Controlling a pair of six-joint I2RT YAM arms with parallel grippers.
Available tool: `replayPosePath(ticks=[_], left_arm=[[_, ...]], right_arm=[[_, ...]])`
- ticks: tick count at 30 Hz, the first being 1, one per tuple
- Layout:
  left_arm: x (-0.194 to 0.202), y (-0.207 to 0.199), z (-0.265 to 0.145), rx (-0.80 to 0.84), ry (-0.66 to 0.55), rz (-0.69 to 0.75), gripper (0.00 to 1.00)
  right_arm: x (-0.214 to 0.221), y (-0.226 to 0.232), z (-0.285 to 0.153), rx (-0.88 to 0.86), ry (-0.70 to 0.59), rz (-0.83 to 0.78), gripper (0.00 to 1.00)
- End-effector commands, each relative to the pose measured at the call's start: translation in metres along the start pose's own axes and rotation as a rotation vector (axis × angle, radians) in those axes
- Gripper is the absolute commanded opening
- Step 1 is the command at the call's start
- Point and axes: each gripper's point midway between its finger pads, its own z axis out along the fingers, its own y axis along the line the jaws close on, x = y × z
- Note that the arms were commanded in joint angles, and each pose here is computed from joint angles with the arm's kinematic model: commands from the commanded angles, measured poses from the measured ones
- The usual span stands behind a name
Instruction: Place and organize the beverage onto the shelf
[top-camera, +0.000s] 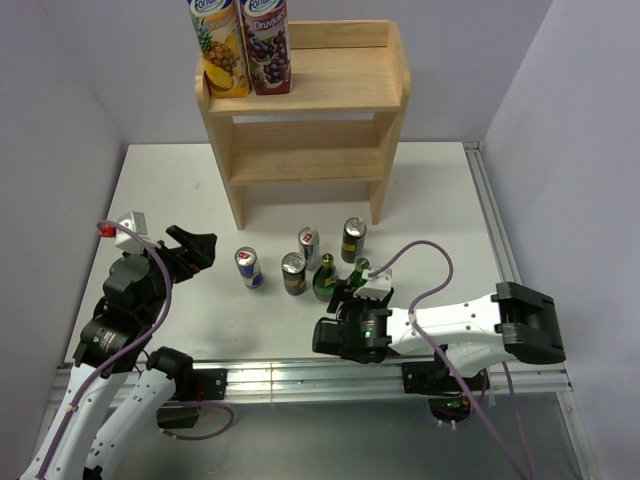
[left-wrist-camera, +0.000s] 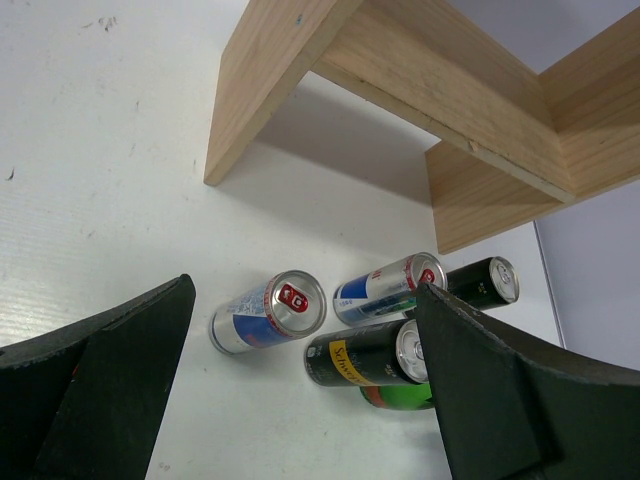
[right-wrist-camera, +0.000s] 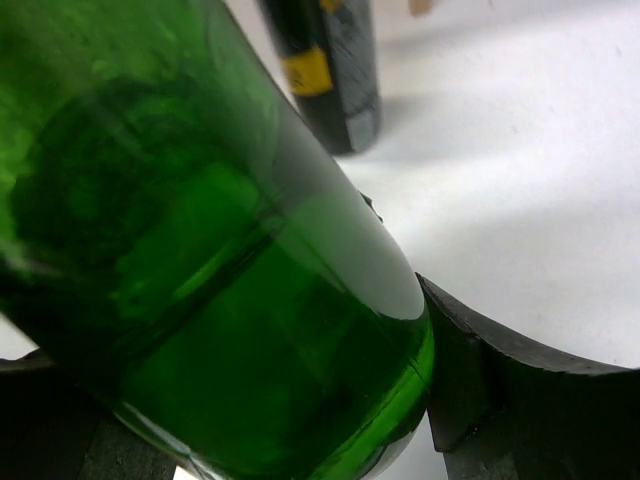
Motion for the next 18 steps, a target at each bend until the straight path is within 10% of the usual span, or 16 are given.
replayPosePath(ticks=[1, 18], left_arm=[[-0.008, -0.009, -0.001, 0.044, -0.033, 0.002, 0.99], [-0.011, -0.009, -0.005, 0.047, -0.050, -0.002, 0.99]], right_arm=[[-0.074, 0.025, -0.013, -0.052, -0.160, 0.074, 0.00], [-0.235, 0.065, 0.042, -0.186, -0.214, 0.078, 0.00]])
